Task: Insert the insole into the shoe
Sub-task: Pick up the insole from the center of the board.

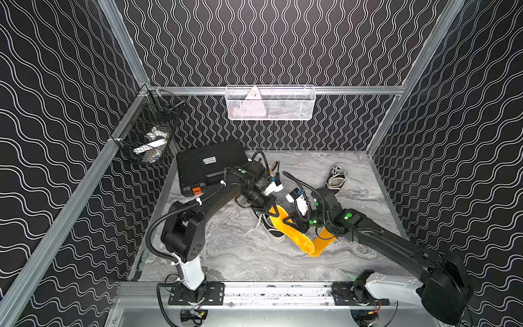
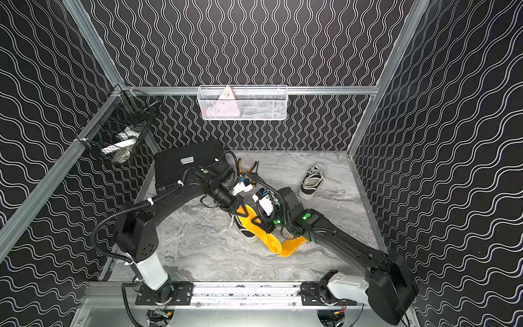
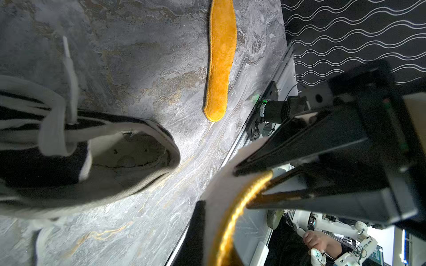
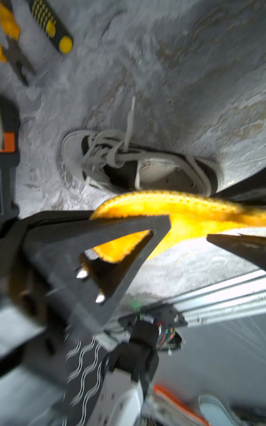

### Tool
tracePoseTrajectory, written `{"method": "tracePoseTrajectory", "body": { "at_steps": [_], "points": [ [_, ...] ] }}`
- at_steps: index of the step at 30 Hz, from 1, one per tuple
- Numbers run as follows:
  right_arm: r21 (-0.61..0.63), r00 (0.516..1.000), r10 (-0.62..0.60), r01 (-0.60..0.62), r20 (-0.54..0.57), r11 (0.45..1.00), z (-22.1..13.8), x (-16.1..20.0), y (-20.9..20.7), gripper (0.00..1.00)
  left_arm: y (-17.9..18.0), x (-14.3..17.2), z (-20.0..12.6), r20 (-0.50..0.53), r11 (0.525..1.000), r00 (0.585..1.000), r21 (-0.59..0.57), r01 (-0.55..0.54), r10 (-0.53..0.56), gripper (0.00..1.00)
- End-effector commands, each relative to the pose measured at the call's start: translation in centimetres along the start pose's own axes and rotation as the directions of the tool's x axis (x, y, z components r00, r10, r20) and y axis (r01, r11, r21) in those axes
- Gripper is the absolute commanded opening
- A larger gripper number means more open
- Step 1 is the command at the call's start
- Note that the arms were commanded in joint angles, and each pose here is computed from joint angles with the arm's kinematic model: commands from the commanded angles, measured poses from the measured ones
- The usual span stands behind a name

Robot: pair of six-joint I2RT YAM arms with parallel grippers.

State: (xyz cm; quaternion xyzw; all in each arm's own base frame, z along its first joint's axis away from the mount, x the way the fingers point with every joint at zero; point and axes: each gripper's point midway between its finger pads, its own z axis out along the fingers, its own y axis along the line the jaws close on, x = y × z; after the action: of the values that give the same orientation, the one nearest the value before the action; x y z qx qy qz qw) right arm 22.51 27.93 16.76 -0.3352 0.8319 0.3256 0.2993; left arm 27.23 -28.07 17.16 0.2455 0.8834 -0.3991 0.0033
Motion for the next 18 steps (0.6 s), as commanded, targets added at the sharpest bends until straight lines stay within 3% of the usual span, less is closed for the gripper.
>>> {"method": "tracePoseTrajectory", "body": {
  "at_steps": [1,10,18],
  "points": [
    [0.125,0.997,-0.071,0.072,-0.01,0.99,0.4,0.2,-1.5,0.33,-0.7,-0.8,0.0,0.028,0.999,1.0,0.045,-0.001,0.0,0.09],
    [0.144,0.98,-0.197,0.2,-0.035,0.969,1.8,0.4,-0.1,0.67,0.2,-0.9,0.1,0.018,0.996,0.997,0.054,0.07,-0.071,0.1],
    [0.213,0.948,-0.306,0.317,-0.085,0.924,3.1,1.7,0.6,0.76,1.3,-1.4,-0.6,0.035,0.986,0.988,0.077,0.147,-0.15,0.1]
  ]
}}
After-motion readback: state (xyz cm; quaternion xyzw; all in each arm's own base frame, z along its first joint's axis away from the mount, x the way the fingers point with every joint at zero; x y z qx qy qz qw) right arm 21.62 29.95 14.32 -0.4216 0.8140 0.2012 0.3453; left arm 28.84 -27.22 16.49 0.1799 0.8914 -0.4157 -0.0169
